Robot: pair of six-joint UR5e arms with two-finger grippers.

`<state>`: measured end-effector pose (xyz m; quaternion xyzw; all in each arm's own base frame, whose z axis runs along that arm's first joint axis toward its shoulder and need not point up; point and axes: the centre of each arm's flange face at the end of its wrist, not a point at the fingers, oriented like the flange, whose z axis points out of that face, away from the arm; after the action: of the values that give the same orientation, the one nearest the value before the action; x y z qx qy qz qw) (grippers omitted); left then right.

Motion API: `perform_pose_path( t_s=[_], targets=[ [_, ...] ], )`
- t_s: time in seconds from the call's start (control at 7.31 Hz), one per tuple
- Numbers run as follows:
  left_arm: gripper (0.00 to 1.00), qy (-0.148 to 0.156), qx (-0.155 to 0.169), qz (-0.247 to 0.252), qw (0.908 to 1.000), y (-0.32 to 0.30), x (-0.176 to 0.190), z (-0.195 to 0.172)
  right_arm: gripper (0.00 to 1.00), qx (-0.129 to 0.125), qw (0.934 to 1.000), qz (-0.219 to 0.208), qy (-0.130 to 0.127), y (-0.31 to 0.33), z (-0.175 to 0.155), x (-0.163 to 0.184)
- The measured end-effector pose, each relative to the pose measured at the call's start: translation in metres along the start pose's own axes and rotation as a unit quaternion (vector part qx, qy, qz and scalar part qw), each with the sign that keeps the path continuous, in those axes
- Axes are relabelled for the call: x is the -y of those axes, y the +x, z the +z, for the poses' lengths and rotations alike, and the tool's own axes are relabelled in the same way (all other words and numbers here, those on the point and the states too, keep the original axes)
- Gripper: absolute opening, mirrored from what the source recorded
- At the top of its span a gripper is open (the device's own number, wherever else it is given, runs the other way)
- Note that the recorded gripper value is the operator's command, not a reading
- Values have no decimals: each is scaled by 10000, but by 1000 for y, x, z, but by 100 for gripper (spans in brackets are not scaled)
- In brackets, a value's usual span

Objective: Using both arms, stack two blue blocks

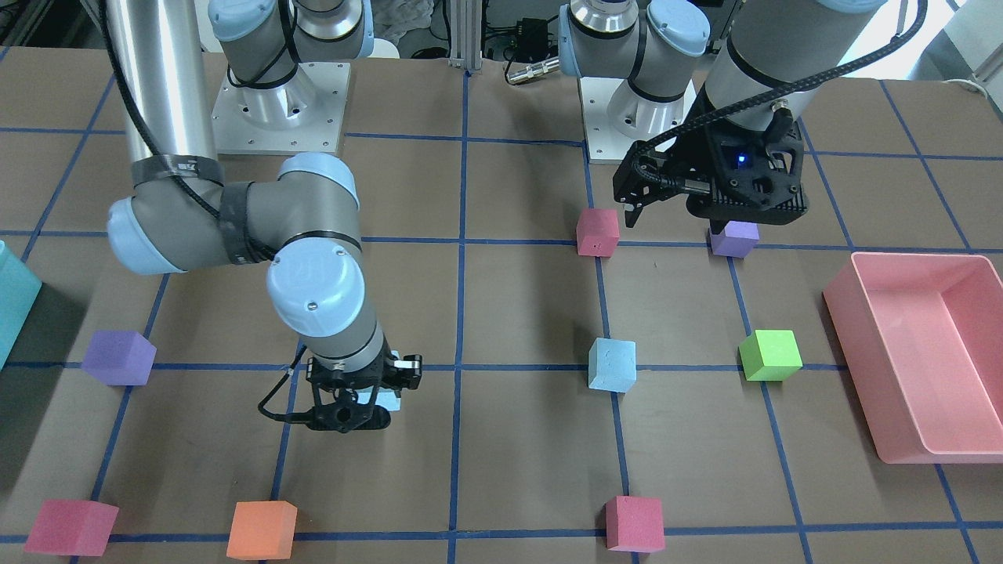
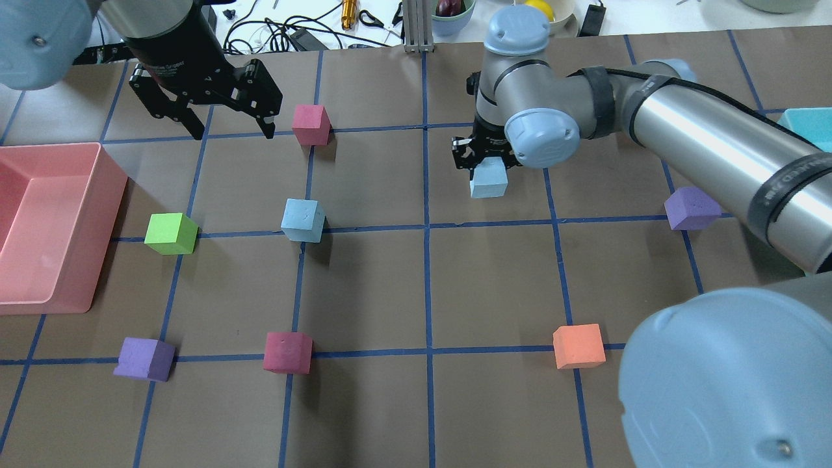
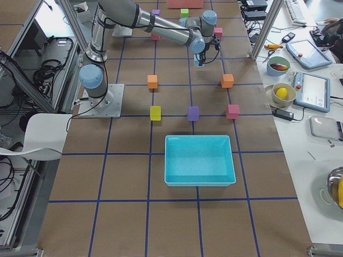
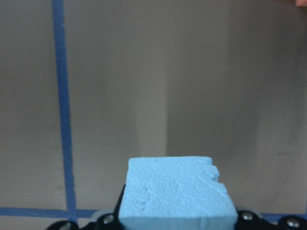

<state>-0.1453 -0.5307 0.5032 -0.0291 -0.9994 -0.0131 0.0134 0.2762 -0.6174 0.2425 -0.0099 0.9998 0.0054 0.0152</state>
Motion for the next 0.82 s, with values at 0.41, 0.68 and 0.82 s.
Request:
perform_pose_path(
  t_s=[0.41, 0.68, 0.82],
  targets=[
    [100, 158, -8, -34, 9999, -13, 16, 27, 0, 23, 9999, 133, -24, -59, 22, 5],
    [100, 283, -34, -139, 9995, -25, 24, 86, 3, 142, 9993, 339, -110, -71, 38, 12],
    [100, 249, -31, -169, 9995, -28, 22, 118, 11, 172, 9989, 417, -136, -73, 42, 14]
  ],
)
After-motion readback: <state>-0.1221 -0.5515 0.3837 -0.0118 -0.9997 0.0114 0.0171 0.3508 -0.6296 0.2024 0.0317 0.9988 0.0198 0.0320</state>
